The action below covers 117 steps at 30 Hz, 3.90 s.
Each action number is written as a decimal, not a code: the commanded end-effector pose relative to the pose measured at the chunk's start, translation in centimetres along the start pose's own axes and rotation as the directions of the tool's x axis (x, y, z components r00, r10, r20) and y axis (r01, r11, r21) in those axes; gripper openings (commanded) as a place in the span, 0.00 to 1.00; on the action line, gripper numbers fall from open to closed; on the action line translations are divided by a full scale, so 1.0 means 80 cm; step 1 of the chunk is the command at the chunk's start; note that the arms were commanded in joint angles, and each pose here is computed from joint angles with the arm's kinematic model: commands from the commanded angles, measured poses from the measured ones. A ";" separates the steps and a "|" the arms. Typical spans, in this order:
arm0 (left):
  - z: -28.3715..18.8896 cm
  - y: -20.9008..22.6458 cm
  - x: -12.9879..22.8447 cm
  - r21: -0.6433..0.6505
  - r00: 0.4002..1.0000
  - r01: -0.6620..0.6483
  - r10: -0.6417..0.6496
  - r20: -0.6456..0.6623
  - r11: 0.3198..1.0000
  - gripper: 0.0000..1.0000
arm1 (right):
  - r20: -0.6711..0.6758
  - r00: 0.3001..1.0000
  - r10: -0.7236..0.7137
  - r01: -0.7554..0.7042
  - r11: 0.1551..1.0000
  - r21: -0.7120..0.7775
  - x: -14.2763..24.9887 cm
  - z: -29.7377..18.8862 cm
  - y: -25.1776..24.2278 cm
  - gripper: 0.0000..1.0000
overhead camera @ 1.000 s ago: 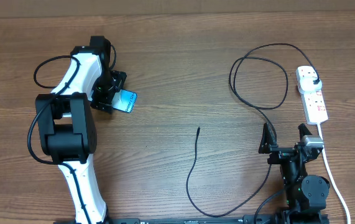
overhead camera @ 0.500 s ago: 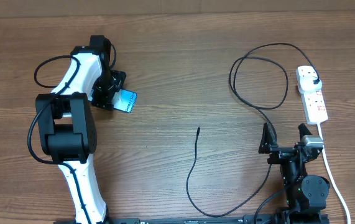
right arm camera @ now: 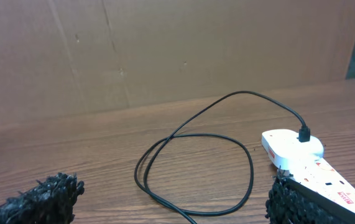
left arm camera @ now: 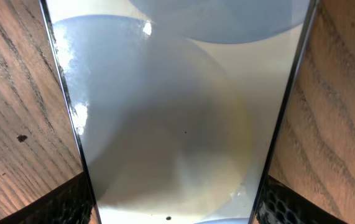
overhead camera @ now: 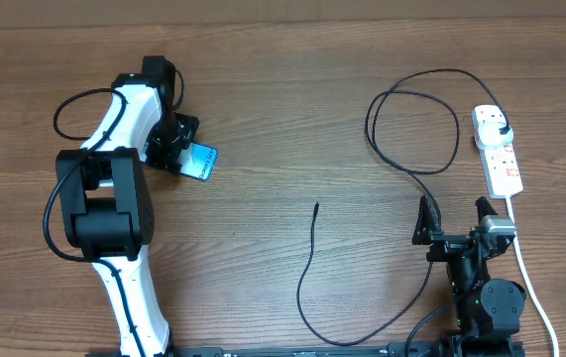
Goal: Plug charger to phone and switch on socket
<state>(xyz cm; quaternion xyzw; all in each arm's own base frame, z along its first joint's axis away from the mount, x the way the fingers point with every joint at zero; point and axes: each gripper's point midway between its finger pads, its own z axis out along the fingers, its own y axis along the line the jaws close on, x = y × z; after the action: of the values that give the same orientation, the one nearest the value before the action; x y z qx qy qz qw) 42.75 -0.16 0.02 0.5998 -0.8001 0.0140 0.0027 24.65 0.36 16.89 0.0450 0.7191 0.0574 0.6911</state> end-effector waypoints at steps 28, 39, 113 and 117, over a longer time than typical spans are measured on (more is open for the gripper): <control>0.016 0.008 -0.004 -0.042 0.997 -0.076 0.076 -0.011 0.996 0.04 | 0.001 1.000 -0.005 0.005 1.000 0.002 0.002 0.000 0.000 1.00; -0.053 -0.029 -0.004 0.051 0.994 -0.111 0.112 -0.009 0.992 0.04 | 0.001 1.000 -0.004 0.004 1.000 0.002 0.002 0.000 0.000 1.00; -0.249 -0.073 0.189 0.523 0.446 0.043 0.452 -0.772 0.851 0.04 | 0.001 1.000 -0.005 0.005 1.000 0.002 0.002 0.000 0.000 1.00; -0.249 -0.073 0.190 0.523 0.446 0.042 0.453 -0.772 0.851 0.04 | 0.001 1.000 -0.004 0.004 1.000 0.002 0.002 0.000 0.000 1.00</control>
<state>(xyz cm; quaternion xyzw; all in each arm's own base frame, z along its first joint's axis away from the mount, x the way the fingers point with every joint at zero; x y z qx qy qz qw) 43.54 -15.53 18.24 0.4076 -0.7257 0.4809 0.2756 24.65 0.36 16.88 0.0448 0.7192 0.0573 0.6909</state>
